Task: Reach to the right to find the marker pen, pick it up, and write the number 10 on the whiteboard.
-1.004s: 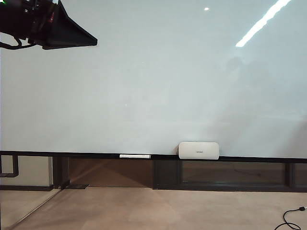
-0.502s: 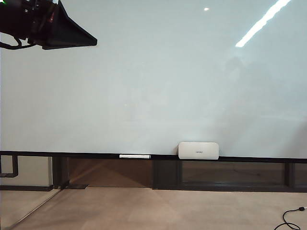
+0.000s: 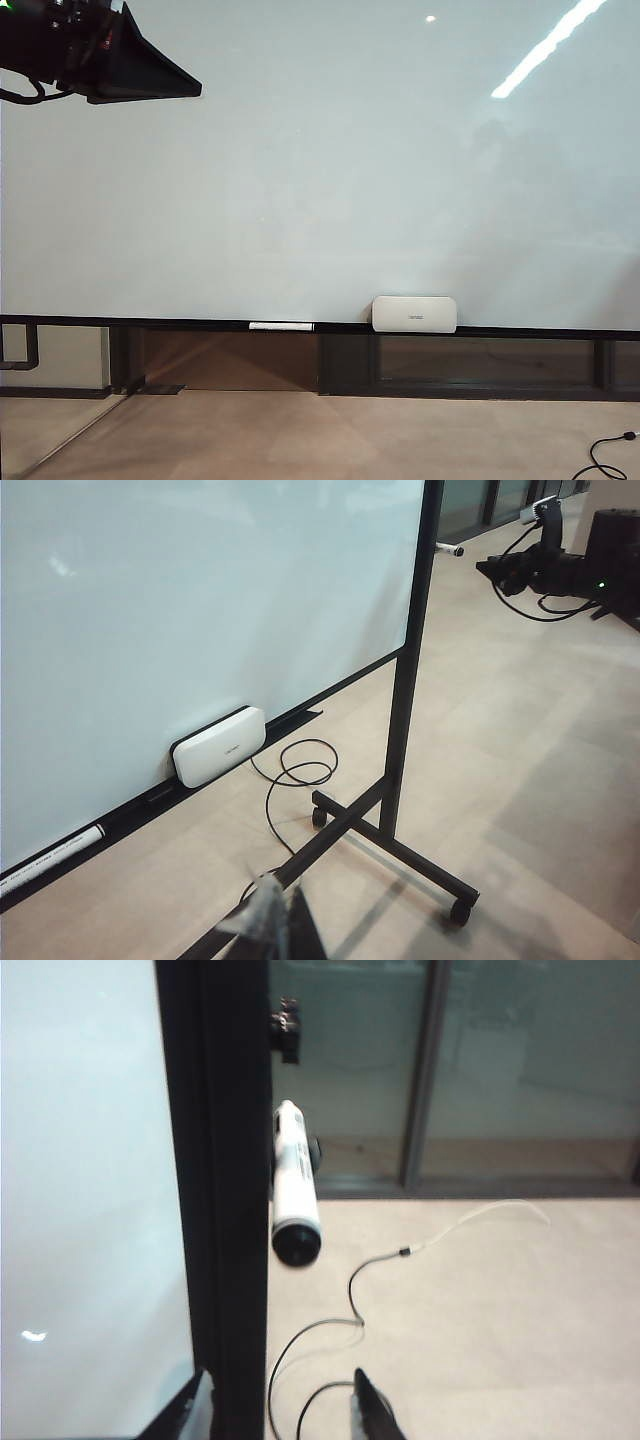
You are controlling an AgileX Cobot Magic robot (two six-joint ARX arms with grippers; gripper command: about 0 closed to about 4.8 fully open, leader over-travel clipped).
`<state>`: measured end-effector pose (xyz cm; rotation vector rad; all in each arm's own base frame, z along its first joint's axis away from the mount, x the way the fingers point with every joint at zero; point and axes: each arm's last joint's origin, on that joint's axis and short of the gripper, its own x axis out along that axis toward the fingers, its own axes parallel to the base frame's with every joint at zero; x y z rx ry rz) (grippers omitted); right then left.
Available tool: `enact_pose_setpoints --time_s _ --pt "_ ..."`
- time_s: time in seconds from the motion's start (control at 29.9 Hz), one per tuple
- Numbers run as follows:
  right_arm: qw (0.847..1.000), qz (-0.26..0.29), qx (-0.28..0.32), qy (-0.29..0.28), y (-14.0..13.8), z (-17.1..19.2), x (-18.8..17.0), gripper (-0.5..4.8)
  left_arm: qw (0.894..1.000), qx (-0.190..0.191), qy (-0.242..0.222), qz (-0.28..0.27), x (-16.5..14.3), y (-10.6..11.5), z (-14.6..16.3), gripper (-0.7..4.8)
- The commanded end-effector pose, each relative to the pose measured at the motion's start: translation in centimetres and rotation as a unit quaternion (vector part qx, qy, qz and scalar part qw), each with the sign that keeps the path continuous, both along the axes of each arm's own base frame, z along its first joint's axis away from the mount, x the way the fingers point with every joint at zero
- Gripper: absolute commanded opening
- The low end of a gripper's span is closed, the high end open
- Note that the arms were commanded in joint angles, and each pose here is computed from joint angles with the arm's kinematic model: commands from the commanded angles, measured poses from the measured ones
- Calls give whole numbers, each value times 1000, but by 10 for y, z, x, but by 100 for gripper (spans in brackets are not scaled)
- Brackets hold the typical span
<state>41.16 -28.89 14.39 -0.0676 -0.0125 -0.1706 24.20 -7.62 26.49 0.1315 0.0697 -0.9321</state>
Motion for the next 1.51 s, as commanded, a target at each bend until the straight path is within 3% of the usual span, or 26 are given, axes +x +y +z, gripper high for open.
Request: enact_pose_setpoints --time_s 0.03,0.44,0.57,1.51 --pt "1000 1 -7 -13 -6 5 7 181 1000 0 -7 6 1 0 2 -6" --pt "999 27 -11 -22 -2 19 26 182 1000 3 -1 10 2 0 0 -6" --pt "1000 8 -9 -22 0 16 29 213 1000 3 0 11 2 0 0 -6" --pt "1000 -1 -7 -21 -9 27 49 212 1000 3 -1 13 2 0 0 -6"
